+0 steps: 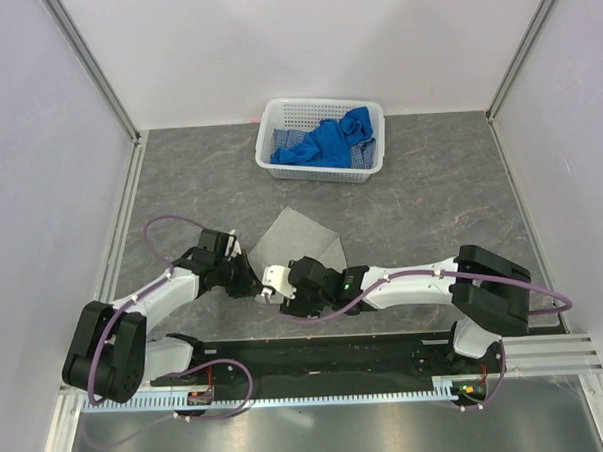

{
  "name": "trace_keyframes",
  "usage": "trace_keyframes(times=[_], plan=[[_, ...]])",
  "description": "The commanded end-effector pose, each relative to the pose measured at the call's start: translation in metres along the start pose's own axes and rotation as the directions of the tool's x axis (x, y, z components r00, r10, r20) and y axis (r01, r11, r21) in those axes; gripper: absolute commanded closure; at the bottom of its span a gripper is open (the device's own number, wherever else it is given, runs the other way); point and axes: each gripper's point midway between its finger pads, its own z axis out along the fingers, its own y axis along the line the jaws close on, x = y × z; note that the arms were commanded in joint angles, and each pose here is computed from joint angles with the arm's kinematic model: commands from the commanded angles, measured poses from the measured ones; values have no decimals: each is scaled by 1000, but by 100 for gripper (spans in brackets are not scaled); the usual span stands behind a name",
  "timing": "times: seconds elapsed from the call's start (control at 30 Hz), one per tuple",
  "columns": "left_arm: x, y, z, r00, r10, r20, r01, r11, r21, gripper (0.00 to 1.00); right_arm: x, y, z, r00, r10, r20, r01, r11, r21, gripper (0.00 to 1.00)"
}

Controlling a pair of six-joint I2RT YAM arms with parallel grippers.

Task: Fold the napkin, place the utensils inside, and roll it up
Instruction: Roll the napkin with the utensil

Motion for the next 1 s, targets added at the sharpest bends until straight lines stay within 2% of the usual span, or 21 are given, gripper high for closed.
trace_keyframes(times=[0.0,0.2,0.37,0.4,0.47,0.5,0.57,0.6,0.73,0.8,0.83,0.97], plan=[[-8,-10,-3,999,45,4,-45,999,30,98,0,-1,9,999,-47,12,47,999,11,27],[-8,-14,-3,998,62,-4,-62,997,54,98,17,11,21,998,-38,-45,35,996,-81,44],[-12,-23,-4,996,93,0,-92,991,96,98,34,20,25,990,17,-142,-46,979,-197,52],[-16,-26,-4,995,103,10,-103,989,103,98,35,21,25,987,30,-157,-64,975,-214,57],[-21,-29,-5,993,115,25,-116,988,102,89,44,23,26,973,73,-220,-128,961,-246,61],[-27,-32,-7,991,126,44,-130,986,104,75,43,31,24,968,90,-234,-160,941,-298,64],[-37,-34,-12,987,132,93,-140,986,87,56,53,35,23,942,132,-309,-238,911,-338,67],[-41,-35,-15,984,136,117,-146,986,82,44,52,42,20,933,154,-324,-277,883,-379,70],[-47,-28,-27,973,140,183,-147,989,23,30,49,52,7,884,250,-395,-428,774,-467,73],[-47,-23,-31,967,147,209,-150,989,-2,29,45,49,5,857,302,-418,-491,724,-485,73],[-46,-22,-32,966,146,214,-149,989,-4,29,37,54,-1,849,315,-424,-514,676,-528,73],[-40,-23,-36,962,140,236,-150,988,27,29,26,56,-7,811,357,-462,-583,554,-595,73]])
